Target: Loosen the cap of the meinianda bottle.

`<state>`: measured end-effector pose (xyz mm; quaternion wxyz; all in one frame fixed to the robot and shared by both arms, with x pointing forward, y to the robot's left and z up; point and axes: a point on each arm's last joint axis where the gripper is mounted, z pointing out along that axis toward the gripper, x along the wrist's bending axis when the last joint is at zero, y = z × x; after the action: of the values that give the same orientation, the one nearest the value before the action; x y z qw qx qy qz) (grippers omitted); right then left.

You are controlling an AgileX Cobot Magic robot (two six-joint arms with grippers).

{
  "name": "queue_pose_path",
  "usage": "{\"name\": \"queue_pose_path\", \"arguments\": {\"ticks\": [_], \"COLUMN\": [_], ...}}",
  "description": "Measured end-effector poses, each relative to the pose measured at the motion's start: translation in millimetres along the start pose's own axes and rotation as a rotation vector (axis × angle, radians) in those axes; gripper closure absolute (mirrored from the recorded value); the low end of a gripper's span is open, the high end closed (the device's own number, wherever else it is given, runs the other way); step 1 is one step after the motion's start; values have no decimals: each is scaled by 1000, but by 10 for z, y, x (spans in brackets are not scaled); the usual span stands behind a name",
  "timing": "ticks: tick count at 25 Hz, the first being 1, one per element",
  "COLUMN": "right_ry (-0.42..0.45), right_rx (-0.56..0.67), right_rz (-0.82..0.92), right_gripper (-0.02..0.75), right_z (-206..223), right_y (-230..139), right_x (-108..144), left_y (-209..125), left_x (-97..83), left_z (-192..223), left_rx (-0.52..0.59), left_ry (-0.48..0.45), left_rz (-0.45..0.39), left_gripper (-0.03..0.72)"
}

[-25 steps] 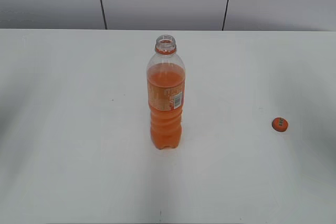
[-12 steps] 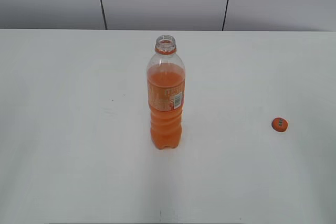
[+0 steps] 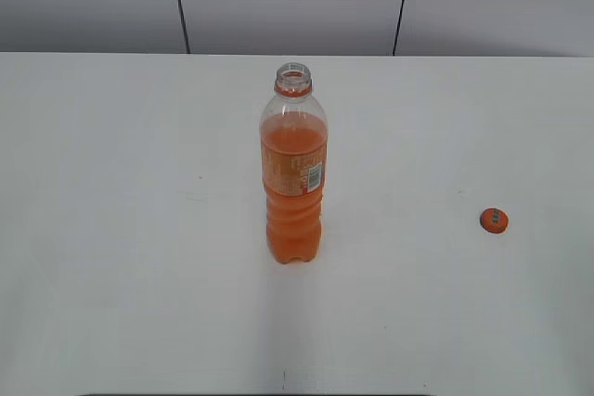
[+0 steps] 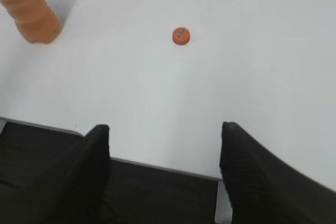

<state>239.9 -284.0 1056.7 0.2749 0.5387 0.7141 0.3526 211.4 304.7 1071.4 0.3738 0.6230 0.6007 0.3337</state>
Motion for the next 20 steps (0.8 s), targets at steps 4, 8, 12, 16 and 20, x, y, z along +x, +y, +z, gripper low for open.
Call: {"name": "queue_pose_path", "arguments": {"ticks": [4,8,12,16,20], "right_ry": [-19,-25,-28,-29,-30], "right_rx": [-113,-140,-145,-145,-145], "right_rz": [-18,-19,-19,-19,-19], "right_gripper": [239,239,239,239,239], "right_z": [-90,-85,-65,-63,-63], "right_y": [-94,-108,-109,-110,-110], "right_x": [25,24,18,17,16], "left_y": [-40,-21,-19,-13,-13], "left_x": [1,0,-4,-4,-5], "left_z": [67,138,203,203,203], "left_rx": [7,-39,-66,-73,-73], "left_ry": [0,-1,-4,-5,-6], "left_rz": [4,6,7,7,7], "left_gripper": [199,199,199,199,199]}}
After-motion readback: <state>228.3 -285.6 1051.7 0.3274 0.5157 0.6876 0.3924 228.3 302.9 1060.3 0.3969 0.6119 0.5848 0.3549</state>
